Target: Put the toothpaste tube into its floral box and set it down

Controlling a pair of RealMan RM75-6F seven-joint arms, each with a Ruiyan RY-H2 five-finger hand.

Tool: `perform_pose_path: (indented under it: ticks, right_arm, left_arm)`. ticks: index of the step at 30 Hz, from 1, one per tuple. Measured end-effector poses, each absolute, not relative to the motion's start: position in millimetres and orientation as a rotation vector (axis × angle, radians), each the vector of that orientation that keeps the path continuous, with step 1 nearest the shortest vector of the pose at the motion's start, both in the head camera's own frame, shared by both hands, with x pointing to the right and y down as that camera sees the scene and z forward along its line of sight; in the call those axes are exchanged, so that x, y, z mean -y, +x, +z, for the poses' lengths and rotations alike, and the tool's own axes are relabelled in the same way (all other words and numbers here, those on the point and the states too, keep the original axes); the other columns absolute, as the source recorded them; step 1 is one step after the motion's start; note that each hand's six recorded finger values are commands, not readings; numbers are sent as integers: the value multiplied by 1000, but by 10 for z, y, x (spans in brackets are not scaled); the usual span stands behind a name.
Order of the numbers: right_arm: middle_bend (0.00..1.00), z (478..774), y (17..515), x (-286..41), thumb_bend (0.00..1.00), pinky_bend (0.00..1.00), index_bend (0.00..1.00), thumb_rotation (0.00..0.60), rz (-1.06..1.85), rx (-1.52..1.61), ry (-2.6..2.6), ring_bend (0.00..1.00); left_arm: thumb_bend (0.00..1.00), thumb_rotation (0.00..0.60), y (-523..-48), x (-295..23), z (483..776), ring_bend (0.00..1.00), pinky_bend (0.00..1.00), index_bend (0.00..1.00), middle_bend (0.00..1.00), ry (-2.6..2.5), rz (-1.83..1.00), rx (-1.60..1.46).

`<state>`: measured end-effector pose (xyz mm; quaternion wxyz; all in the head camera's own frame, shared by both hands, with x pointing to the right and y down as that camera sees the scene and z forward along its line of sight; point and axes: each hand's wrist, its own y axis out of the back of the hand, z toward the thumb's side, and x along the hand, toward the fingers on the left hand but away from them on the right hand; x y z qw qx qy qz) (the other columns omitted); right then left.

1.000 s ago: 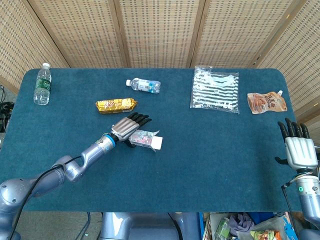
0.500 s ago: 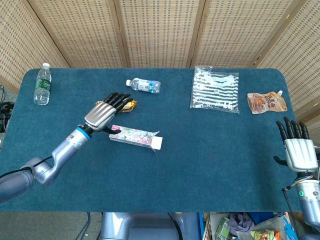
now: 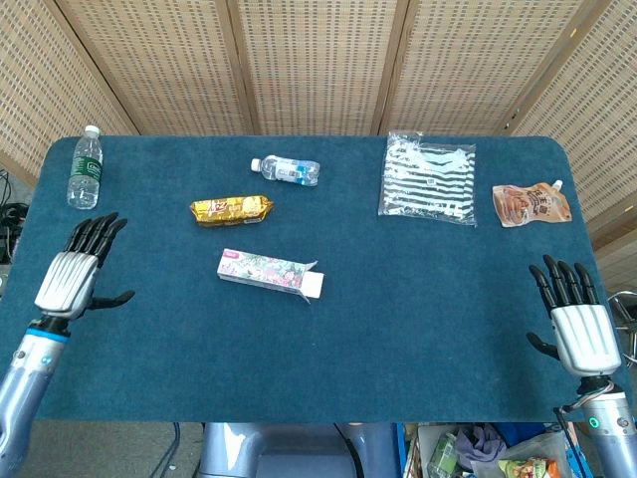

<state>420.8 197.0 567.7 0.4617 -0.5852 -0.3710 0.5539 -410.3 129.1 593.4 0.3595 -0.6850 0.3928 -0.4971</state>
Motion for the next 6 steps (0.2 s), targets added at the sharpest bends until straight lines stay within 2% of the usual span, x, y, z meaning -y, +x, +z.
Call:
perform_pose_path:
  ticks: [6]
  right_arm:
    - [0, 5602, 4215, -2159, 0, 0, 0, 600, 1346, 949, -1438, 0]
  left_arm:
    - [169, 600, -4350, -1747, 5660, 0, 0, 0, 0, -1680, -1413, -1037]
